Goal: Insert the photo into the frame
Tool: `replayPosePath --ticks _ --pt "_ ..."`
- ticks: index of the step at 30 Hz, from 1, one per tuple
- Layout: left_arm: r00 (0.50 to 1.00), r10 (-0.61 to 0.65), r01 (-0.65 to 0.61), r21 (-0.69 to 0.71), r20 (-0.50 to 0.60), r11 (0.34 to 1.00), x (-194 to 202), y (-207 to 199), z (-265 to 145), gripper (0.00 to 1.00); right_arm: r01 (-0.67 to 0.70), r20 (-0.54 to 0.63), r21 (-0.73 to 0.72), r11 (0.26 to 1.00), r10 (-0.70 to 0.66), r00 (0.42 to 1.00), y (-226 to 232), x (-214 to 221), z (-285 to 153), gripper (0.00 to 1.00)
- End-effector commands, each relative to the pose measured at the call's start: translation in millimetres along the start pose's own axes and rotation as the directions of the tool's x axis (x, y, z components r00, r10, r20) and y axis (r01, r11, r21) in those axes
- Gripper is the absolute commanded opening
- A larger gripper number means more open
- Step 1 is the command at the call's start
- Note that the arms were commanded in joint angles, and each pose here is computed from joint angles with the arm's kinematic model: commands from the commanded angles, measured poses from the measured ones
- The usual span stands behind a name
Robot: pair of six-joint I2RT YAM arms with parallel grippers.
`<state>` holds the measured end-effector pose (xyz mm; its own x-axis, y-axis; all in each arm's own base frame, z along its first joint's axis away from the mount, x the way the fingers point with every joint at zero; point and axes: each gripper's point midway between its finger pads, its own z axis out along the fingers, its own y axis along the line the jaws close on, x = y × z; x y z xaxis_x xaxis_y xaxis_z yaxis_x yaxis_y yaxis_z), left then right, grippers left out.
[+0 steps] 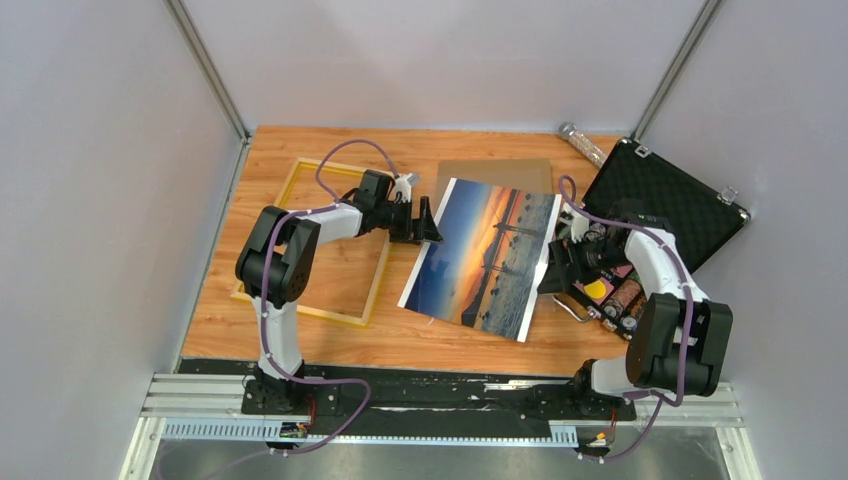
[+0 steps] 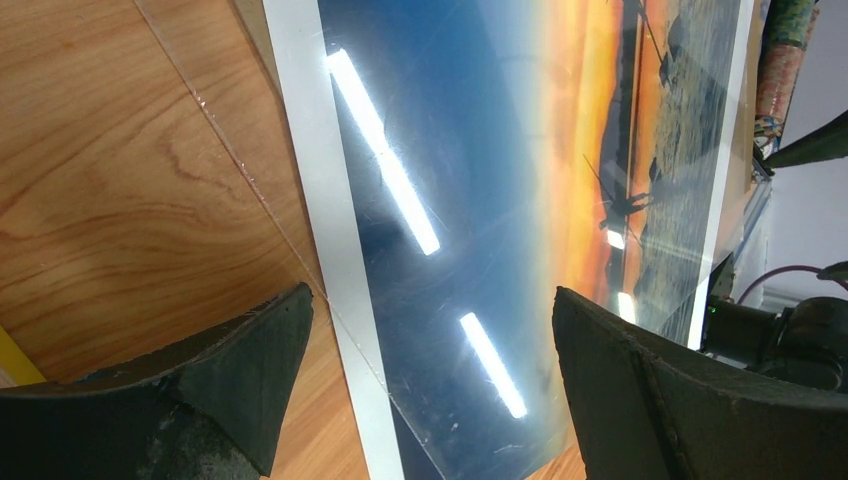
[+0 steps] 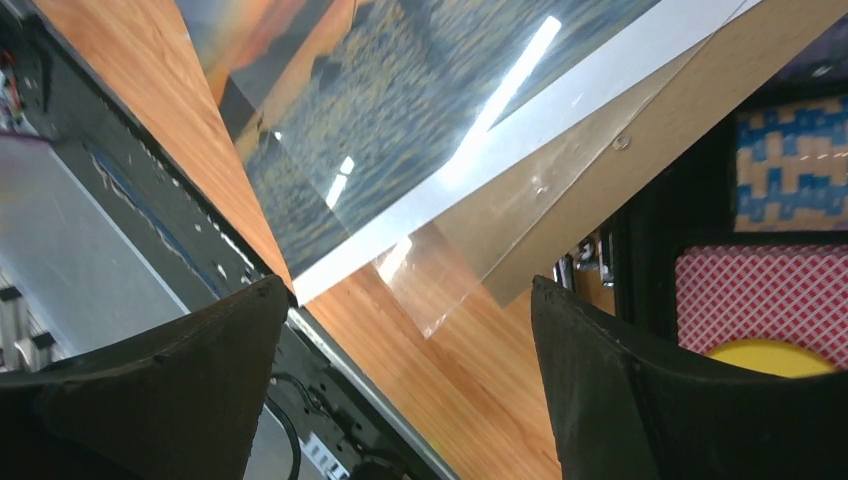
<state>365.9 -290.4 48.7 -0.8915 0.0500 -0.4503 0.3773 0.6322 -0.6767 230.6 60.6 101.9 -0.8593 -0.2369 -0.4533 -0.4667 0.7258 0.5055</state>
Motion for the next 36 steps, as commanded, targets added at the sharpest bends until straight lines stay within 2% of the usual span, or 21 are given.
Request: replayPosePath --ticks 1,11,23,36 --pt "0.999 0.002 -0.005 -0.098 -0.033 0.995 11.7 20.7 -4.2 0.99 0.14 -0.073 -0.028 0.99 -0.141 0.987 6.8 25.2 -6.1 0.89" --pt "0.999 0.048 -0.051 -0.127 -0.024 0.991 6.7 23.8 -7.1 0.99 0.16 -0.164 -0.147 0.976 -0.183 0.969 21.5 68.4 2.2 0.88" --pt "0.997 0.07 -0.075 -0.128 -0.041 0.989 14.2 20.2 0.2 1.0 0.133 -0.144 -0.233 0.963 -0.169 0.975 32.2 63.0 12.2 0.87" --pt "0.996 0.068 -0.075 -0.124 -0.056 0.99 21.0 20.2 5.3 1.0 0.157 -0.041 -0.241 0.958 -0.172 0.984 38.5 35.8 9.1 0.86"
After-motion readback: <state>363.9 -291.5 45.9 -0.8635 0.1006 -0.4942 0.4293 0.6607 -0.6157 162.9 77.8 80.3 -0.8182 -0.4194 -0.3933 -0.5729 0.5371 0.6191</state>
